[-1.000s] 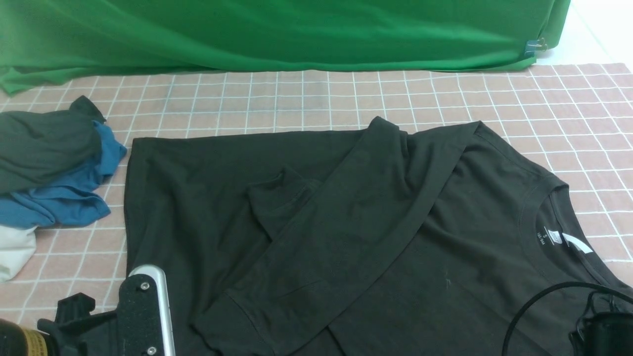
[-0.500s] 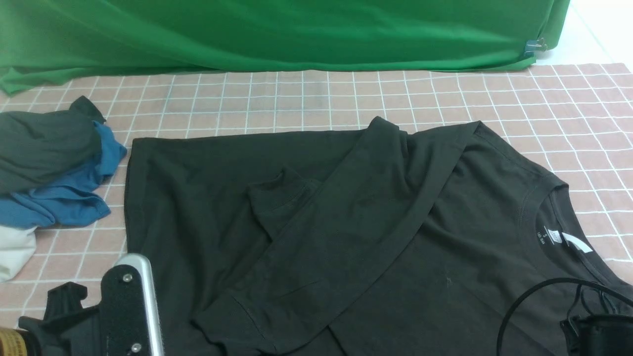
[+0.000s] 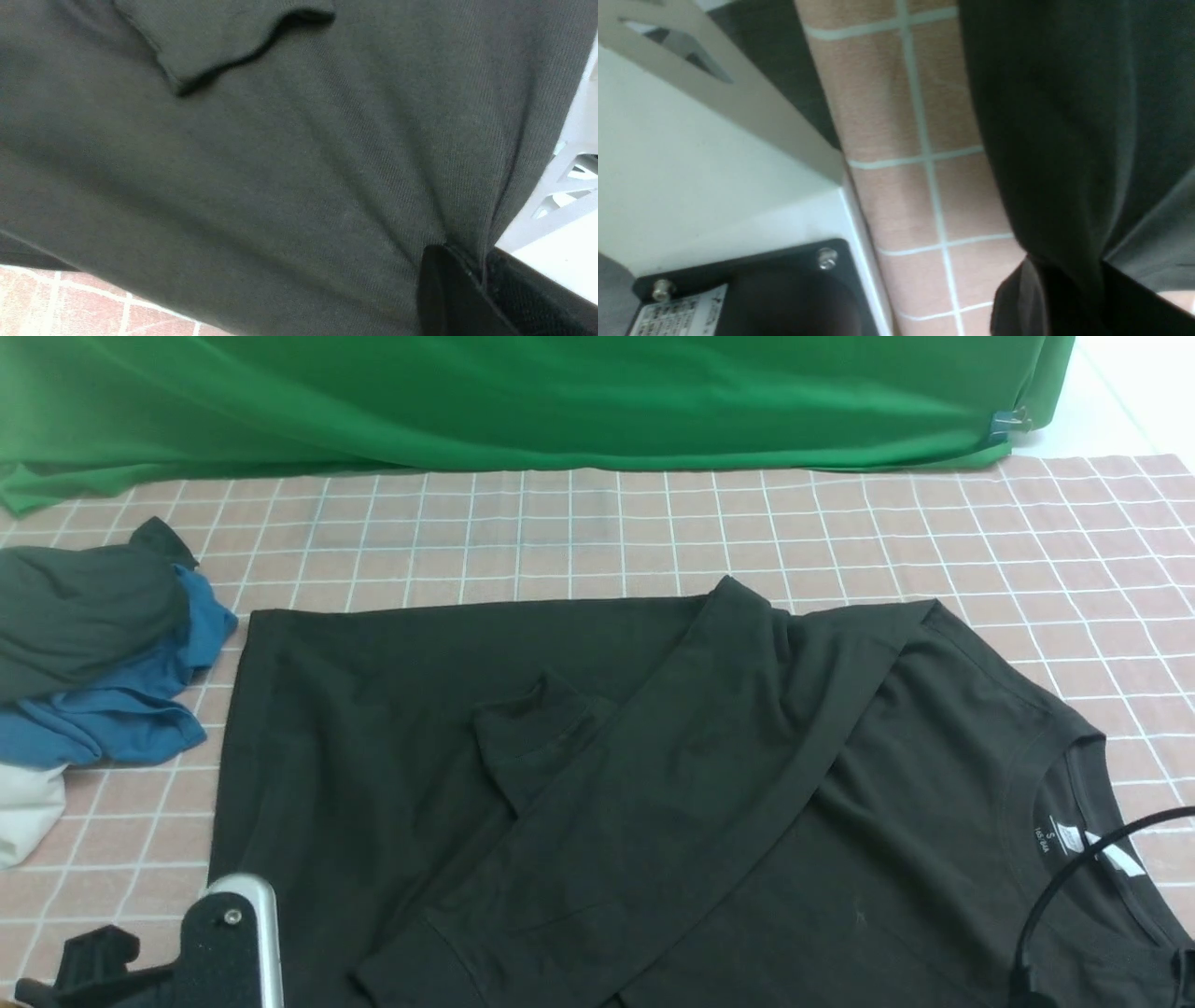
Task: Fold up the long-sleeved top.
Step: Use both arms to drag the lower edge of the fabric forward and fold it over the upper edge
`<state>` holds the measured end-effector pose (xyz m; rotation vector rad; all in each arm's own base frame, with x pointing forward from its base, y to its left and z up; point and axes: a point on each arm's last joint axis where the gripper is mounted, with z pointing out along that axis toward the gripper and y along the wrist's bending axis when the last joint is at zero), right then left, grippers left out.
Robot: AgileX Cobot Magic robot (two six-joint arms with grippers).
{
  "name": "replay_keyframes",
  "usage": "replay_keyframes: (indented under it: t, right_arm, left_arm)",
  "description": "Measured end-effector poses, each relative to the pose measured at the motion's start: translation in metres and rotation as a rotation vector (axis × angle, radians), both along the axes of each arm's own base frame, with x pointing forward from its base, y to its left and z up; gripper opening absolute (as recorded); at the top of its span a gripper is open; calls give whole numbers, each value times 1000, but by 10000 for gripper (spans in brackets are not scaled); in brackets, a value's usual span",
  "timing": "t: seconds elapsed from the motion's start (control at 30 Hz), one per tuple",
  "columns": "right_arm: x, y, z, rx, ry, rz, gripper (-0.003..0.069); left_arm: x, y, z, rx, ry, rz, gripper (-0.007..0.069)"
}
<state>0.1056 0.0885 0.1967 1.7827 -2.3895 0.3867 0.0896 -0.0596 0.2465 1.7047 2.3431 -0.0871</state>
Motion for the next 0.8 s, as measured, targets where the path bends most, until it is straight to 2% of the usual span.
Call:
replay_keyframes:
  t: [0.17,0.33,0.57,0.8]
  right_arm:
    - [6,-4,6,-16,-73,15,60]
    - [30,-4,14,25,-154,-43,60]
    - [97,-7,31,67,-221,-233,60]
    - [168,3,34,148,-297,-311,60]
  left_arm:
    - [14,0,2,21,-69,88,32]
    - [39,-8,8,71,-93,112,32]
    - [100,-23,16,82,-177,210,32]
    - [154,4,6,84,-180,339,32]
